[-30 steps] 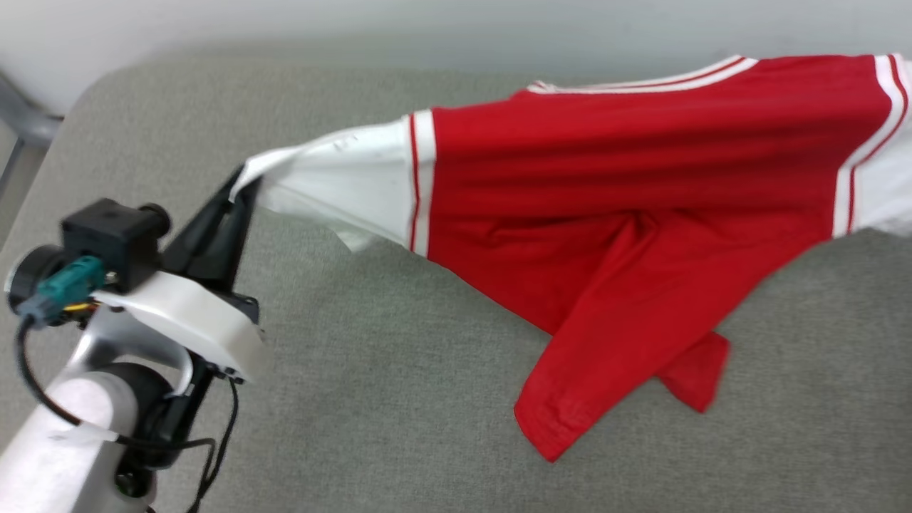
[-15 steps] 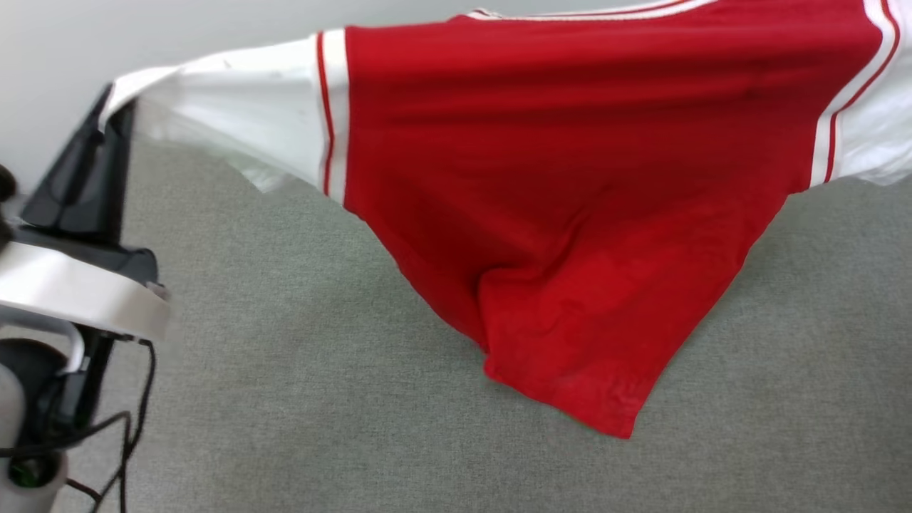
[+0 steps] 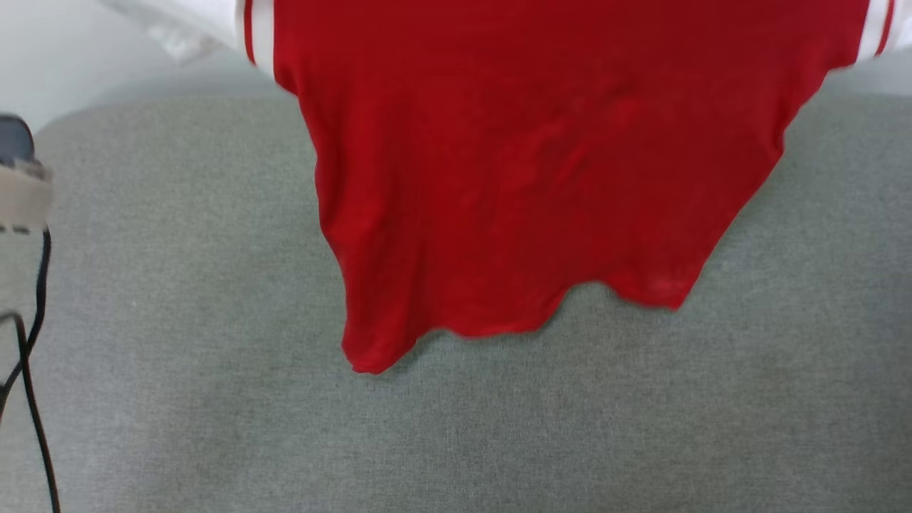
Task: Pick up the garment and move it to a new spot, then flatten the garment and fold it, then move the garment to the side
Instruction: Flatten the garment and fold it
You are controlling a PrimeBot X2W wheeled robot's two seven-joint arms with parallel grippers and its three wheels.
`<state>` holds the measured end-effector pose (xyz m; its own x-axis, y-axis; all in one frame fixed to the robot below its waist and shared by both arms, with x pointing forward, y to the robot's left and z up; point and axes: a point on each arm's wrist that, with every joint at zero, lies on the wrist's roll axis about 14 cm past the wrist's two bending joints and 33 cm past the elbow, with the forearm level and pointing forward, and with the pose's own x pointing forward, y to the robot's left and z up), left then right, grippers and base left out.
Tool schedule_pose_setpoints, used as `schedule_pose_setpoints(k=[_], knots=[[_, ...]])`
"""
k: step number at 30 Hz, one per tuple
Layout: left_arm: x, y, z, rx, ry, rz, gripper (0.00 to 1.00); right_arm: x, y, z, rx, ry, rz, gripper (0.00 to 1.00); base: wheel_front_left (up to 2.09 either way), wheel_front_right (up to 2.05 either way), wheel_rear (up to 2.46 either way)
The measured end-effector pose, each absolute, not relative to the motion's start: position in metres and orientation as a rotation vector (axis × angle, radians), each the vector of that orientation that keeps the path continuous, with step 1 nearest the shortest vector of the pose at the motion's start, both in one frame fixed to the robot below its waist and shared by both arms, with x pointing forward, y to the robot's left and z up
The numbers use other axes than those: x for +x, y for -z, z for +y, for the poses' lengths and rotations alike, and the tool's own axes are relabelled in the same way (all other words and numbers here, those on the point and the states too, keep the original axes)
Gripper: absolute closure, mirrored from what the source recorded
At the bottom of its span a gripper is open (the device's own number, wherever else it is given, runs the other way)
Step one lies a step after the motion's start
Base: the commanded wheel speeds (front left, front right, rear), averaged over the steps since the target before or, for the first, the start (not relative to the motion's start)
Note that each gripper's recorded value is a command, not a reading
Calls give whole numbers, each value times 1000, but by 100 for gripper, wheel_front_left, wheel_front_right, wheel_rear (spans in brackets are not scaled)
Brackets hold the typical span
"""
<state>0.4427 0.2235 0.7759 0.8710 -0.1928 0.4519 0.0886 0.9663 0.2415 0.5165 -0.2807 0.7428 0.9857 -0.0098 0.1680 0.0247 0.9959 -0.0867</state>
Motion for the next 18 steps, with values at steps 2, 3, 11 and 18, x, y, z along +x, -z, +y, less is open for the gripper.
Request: schedule_pose_setpoints(k=[2,3,11,18], knots=[[458,-775,223,223,165,-487,100,529,-746,-282,-88,26,-181,100,0,0,0],[467,-771,222,234,182,-469,100,536,-746,-282,-88,29,-184,100,0,0,0],[542,-759,233,298,190,-434,100,603,-745,-279,-83,59,-215,100,0,0,0],[606,-768,241,338,139,-481,100,660,-757,-279,-37,100,-312,100,0,0,0]])
